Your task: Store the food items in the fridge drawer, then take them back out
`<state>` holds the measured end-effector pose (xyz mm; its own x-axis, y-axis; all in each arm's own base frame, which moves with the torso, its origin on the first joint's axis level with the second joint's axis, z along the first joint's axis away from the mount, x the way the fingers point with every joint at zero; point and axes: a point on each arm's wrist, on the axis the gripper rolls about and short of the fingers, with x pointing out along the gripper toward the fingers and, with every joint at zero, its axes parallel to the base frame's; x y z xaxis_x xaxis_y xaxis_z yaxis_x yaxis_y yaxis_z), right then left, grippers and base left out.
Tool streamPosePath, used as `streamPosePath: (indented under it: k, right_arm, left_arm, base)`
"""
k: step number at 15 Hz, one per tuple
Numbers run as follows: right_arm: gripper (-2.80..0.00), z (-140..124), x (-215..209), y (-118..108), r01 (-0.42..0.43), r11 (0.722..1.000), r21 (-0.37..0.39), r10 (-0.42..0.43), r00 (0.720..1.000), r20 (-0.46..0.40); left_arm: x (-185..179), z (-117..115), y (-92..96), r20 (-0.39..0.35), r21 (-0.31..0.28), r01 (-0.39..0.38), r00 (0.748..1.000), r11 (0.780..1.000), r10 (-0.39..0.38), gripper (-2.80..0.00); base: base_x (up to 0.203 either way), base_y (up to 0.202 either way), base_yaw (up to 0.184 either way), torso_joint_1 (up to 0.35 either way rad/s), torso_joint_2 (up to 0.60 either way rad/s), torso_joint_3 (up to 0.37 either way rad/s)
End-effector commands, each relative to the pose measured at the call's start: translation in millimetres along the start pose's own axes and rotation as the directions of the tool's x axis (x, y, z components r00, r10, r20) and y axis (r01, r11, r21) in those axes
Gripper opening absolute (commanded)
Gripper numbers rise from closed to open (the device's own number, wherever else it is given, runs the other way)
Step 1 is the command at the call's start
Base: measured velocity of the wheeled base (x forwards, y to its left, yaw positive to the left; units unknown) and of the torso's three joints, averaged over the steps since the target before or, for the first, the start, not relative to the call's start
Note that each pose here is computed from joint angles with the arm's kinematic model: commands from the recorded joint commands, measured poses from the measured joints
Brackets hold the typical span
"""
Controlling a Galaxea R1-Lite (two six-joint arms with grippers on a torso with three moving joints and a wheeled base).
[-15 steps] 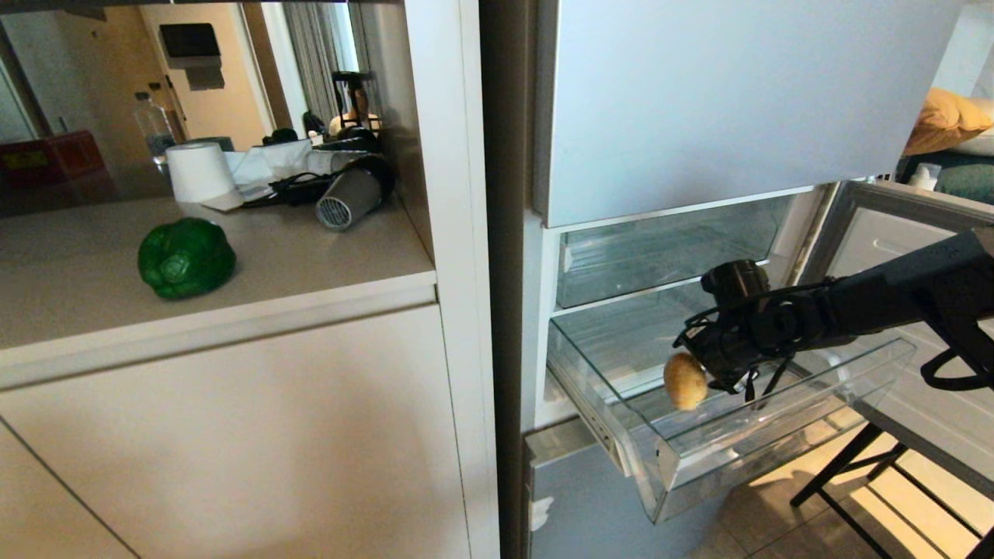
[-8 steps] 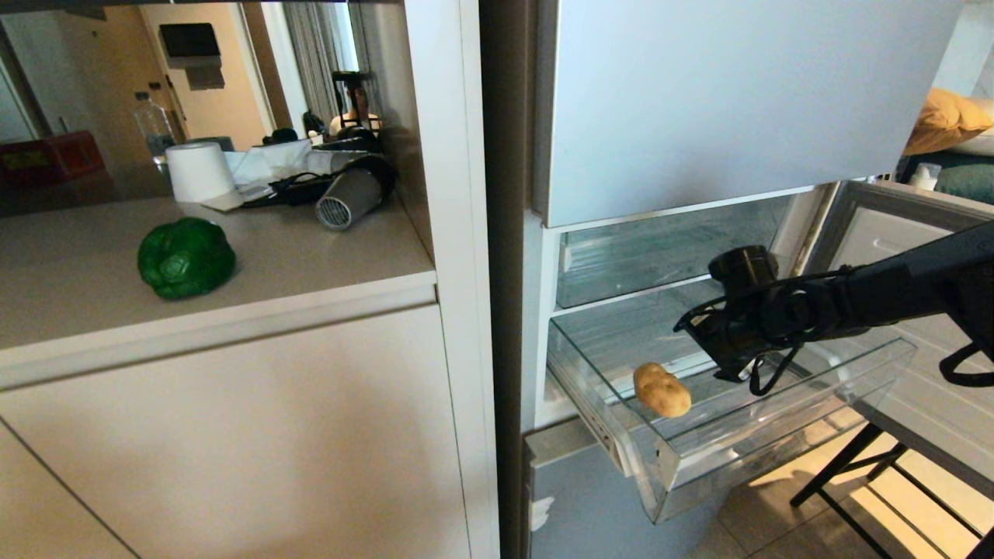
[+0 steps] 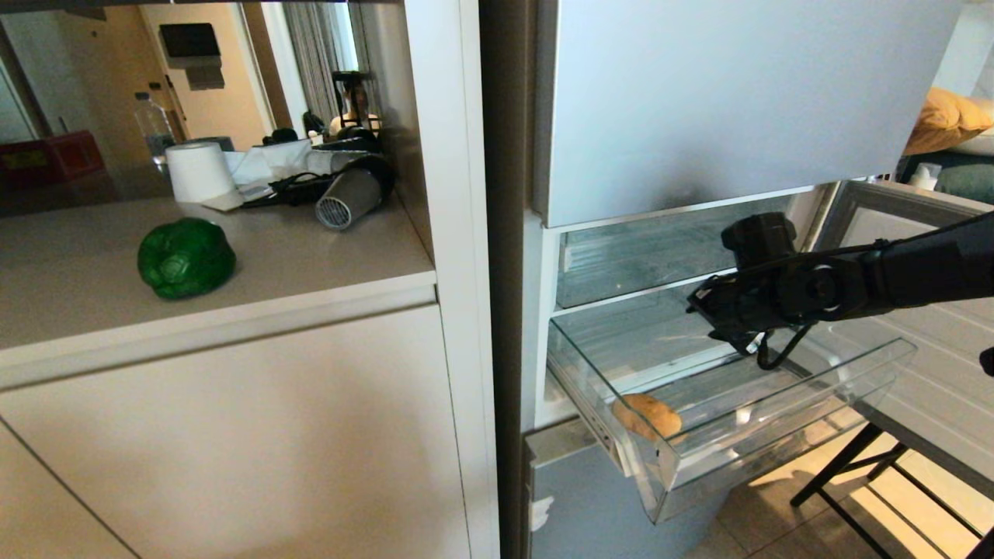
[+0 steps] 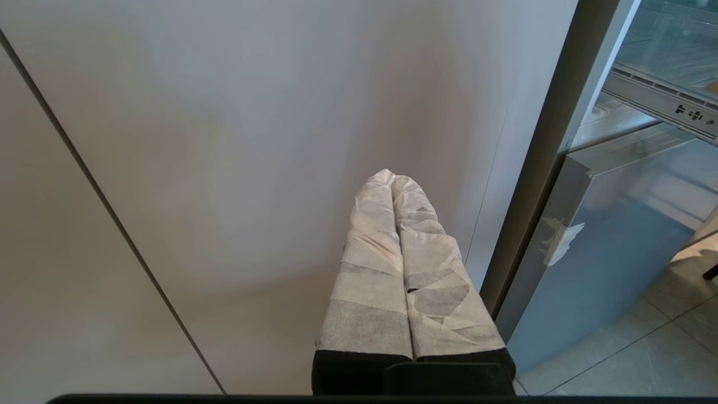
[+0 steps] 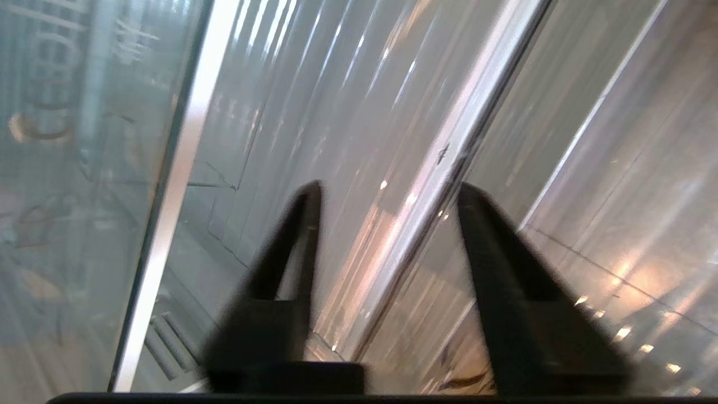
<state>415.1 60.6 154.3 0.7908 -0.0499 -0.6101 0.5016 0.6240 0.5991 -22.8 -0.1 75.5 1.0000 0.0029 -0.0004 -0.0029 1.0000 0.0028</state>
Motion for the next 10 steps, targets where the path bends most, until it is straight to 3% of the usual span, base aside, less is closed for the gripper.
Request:
streamPosePath:
  k: [1, 10]
  right_arm:
    - [-2.8, 2, -19, 5, -0.028, 1.0, -0.003, 0.028, 1.0, 0.013]
    - [-2.8, -52, -141, 15, -0.215, 0.967, -0.134, 0.202, 0.974, -0.104]
  left_arm:
    - [0, 0, 0.0, 0.0, 0.0, 0.0, 1.0, 1.0, 0.0, -2.8]
    - [0, 0, 0.0, 0.0, 0.0, 0.0, 1.0, 1.0, 0.0, -2.8]
  base:
    - [0.0, 0.0, 0.0, 0.0, 0.0, 0.0]
    - [0.0, 0.0, 0.0, 0.0, 0.0, 0.0]
